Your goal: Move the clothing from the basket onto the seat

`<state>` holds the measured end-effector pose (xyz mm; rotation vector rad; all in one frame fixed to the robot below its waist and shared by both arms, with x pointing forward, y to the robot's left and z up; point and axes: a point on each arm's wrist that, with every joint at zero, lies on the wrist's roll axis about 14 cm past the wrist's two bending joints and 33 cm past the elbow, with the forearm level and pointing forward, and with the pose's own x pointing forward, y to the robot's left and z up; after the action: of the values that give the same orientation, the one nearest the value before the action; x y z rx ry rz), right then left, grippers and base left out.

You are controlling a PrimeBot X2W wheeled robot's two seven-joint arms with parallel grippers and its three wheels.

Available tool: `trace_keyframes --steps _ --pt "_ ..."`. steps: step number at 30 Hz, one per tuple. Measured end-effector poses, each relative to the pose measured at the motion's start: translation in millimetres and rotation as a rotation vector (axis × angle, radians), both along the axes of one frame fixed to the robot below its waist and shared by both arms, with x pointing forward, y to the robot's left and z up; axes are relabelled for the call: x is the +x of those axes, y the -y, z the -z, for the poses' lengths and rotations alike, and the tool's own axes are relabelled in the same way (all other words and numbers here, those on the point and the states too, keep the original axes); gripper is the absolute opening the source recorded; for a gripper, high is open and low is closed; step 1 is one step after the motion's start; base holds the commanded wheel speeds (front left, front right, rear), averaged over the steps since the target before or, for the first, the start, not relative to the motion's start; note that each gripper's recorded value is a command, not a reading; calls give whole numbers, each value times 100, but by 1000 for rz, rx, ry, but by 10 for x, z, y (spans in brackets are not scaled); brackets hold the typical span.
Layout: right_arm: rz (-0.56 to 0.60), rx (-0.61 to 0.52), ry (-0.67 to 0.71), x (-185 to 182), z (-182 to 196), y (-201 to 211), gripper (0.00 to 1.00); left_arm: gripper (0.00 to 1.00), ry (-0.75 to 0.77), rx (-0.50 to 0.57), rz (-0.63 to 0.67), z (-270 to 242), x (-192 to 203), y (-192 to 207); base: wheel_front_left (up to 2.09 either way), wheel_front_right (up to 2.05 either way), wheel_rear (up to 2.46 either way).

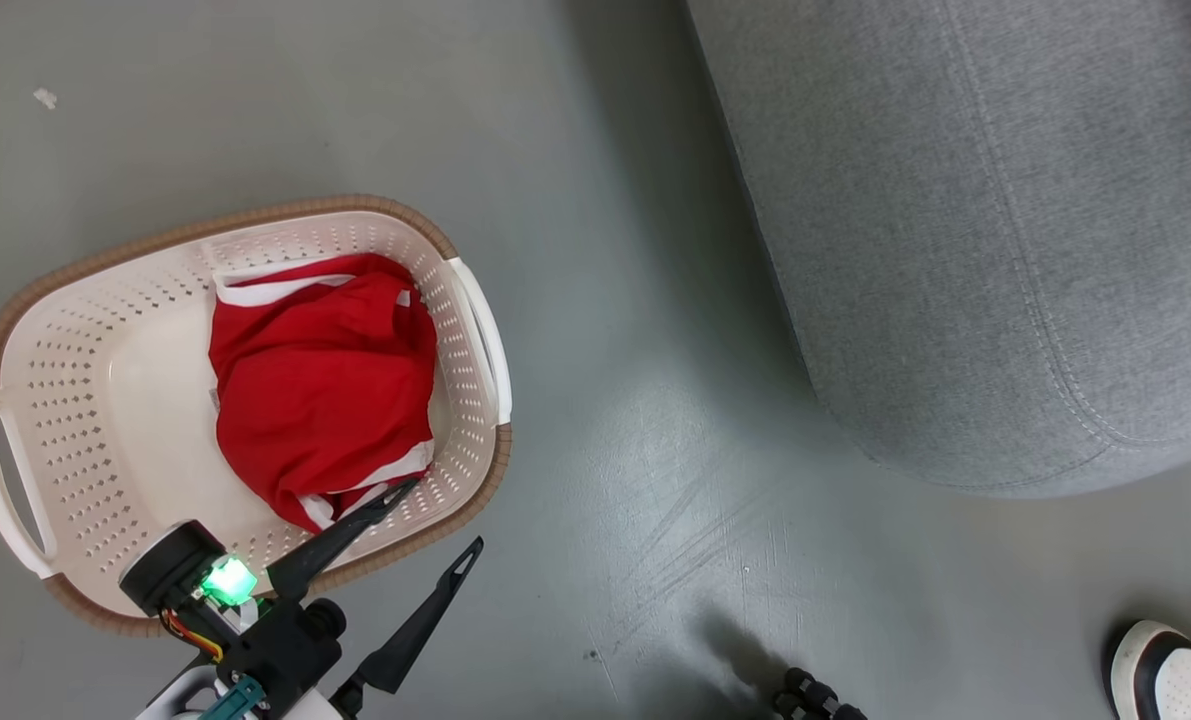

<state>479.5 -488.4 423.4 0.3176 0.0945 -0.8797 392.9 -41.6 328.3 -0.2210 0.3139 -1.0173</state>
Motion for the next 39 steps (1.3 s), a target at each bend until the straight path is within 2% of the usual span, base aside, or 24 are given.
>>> trace_keyframes --steps 1,11,20,30,39 --pt "-1 2 -6 12 20 -4 100 100 -1 1 -1 11 3 -4 0 0 0" --pt "-10 -3 -64 -10 146 -8 100 100 15 -3 0 39 85 14 0 0 0" --pt "-30 -55 -77 -2 17 6 100 100 34 -14 16 -15 109 81 0 0 0" --pt "-44 -126 -68 -17 -269 63 100 100 69 -38 31 -166 141 208 0 0 0" --pt "-36 -200 -22 -70 -676 156 100 100 107 -65 37 -379 149 338 0 0 0"
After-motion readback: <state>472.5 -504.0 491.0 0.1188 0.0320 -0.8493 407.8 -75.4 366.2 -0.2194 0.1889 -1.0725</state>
